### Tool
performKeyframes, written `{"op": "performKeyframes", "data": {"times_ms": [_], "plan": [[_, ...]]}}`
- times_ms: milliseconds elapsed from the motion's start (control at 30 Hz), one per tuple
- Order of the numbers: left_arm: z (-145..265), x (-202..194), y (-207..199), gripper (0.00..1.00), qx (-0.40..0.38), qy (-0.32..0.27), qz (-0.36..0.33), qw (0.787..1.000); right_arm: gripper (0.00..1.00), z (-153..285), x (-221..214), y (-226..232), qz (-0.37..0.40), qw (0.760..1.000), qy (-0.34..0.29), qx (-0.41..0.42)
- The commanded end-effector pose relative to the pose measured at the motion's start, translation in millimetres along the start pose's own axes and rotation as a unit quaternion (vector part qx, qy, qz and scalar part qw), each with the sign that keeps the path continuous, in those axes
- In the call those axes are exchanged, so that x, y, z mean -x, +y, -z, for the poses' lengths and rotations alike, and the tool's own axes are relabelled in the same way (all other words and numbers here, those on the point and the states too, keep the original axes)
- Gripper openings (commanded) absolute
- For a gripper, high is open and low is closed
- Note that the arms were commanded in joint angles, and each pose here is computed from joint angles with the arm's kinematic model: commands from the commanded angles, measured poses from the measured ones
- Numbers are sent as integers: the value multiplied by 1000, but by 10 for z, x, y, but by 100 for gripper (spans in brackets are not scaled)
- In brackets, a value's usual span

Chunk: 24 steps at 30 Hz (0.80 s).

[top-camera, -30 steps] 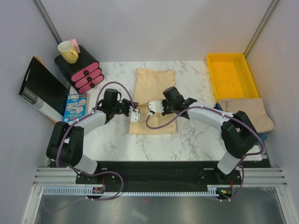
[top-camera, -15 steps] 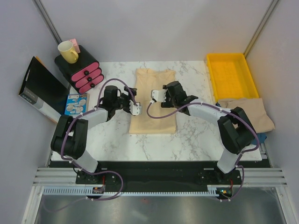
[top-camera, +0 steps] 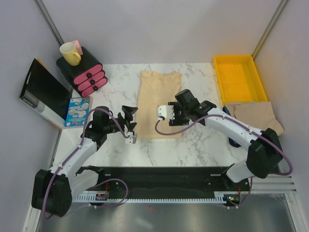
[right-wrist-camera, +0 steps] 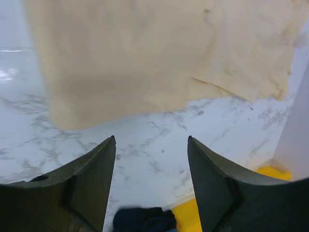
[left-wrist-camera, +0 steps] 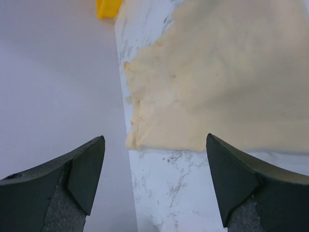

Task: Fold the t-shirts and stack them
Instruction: Fold the folded rectangular tshirt in 1/3 of the way

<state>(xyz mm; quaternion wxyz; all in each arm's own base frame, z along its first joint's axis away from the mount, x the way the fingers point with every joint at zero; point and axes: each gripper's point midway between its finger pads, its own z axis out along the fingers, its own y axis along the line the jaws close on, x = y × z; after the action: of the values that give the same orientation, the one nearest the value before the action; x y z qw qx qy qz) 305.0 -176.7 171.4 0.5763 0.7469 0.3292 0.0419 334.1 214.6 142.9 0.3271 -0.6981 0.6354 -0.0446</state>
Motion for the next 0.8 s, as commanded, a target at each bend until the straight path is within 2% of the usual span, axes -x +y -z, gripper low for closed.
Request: {"op": "performKeyframes", "data": {"times_ms": [0, 100, 267, 567, 767], "plan": [[97, 460, -769, 92, -80, -90, -6, 993, 68, 111, 102, 987, 22, 991, -20, 130], [126, 540, -936, 92, -92, -103, -5, 990, 67, 141, 221, 1304, 36, 986, -36, 158], [109, 598, -1106, 91, -109, -122, -17, 986, 67, 116, 296, 1529, 19, 983, -47, 177], [5, 508, -1370, 89, -149, -128, -23, 980, 66, -182, 188, 1524, 11, 989, -19, 148], [-80, 376, -1347, 89, -149, -112, -29, 982, 66, -316, 183, 1452, 11, 992, -13, 127]]}}
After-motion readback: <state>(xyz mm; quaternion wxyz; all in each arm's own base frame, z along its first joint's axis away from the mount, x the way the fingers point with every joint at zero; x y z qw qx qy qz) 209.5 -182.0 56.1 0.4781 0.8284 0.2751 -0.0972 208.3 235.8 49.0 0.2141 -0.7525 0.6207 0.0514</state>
